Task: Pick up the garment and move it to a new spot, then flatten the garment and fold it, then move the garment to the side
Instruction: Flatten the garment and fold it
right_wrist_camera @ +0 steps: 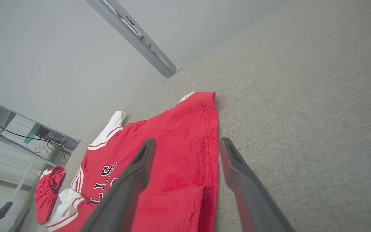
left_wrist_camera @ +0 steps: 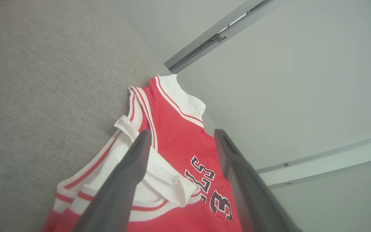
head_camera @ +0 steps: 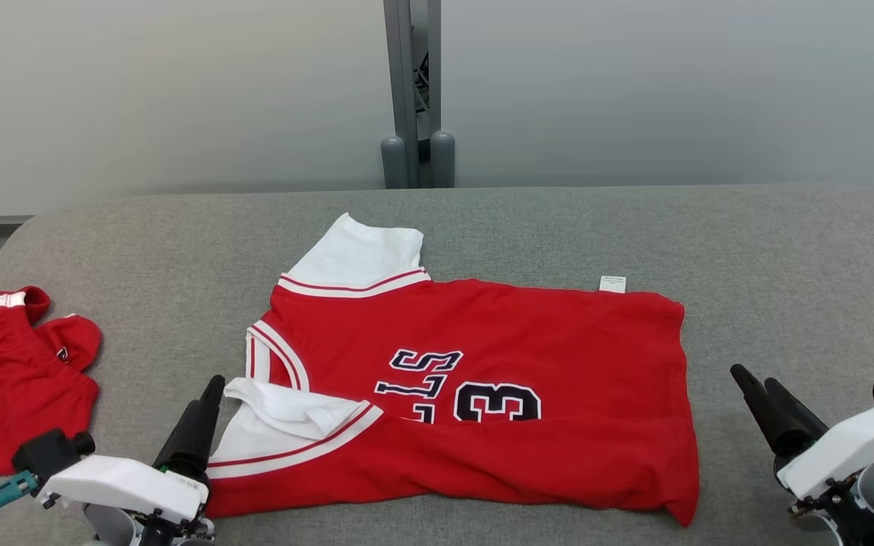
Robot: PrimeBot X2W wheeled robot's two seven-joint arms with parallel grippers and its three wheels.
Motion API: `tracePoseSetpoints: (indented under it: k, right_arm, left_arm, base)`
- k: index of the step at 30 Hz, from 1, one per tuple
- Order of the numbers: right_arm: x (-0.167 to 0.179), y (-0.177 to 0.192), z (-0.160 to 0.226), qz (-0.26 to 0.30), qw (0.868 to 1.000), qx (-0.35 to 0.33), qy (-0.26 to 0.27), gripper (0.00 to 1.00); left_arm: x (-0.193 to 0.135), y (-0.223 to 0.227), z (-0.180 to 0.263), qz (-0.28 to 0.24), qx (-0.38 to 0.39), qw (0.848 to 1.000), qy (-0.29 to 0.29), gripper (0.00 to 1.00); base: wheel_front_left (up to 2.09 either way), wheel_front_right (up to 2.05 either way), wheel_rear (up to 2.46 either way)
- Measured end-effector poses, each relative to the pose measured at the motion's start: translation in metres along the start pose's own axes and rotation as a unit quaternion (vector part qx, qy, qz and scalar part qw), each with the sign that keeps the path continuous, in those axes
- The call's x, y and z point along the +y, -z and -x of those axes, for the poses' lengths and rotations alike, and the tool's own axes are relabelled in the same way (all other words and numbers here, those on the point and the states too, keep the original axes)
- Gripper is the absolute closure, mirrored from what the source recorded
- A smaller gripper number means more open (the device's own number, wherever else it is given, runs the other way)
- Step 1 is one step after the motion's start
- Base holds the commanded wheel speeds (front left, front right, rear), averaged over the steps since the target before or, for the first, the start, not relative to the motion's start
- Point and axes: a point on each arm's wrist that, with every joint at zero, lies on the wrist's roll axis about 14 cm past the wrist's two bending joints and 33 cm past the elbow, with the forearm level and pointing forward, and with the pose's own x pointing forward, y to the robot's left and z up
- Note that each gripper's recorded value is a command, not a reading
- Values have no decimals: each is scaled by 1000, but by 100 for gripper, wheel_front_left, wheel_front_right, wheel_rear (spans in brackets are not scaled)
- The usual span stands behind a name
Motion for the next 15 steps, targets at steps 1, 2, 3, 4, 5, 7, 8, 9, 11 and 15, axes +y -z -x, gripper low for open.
tracePoseSetpoints:
  k: [1, 2, 3, 4, 5, 7, 8, 9, 11, 15]
  right_arm:
    - [1, 1, 2, 2, 1000, -11, -2, 0]
    - [4, 1, 4, 8, 1000, -21, -6, 0]
    - [5, 1, 5, 14, 999, -32, -9, 0]
    - [7, 2, 7, 17, 999, -39, -12, 0]
    - [10, 5, 8, 20, 999, -43, -15, 0]
    - [16, 11, 10, 32, 998, -48, -25, 0]
    - [18, 14, 10, 38, 998, -50, -28, 0]
    - [20, 16, 11, 46, 997, -50, -30, 0]
    - [20, 10, 11, 53, 996, -71, -26, 0]
    - [23, 16, 15, 64, 993, -94, -20, 0]
  left_arm:
    - [-2, -2, 2, -6, -14, 1000, 4, 0]
    - [-4, -4, 4, -15, -28, 999, 7, 0]
    - [-4, -6, 6, -23, -42, 999, 9, 0]
    - [-5, -9, 9, -31, -56, 998, 11, 0]
    - [-5, -10, 11, -43, -66, 997, 12, 0]
    - [-3, -10, 15, -71, -78, 994, 13, 0]
    - [-2, -10, 16, -88, -80, 993, 12, 0]
    - [0, -9, 18, -103, -82, 991, 9, 0]
    - [4, -15, 20, -123, -98, 987, 2, 0]
    - [-3, -22, 26, -159, -138, 978, 3, 0]
  base:
    - [0, 0, 0]
    - [0, 0, 0]
    - [0, 0, 0]
    - [0, 0, 0]
    - [0, 0, 0]
    - [0, 0, 0]
    - [0, 0, 0]
    - [0, 0, 0]
    - [0, 0, 0]
    - [0, 0, 0]
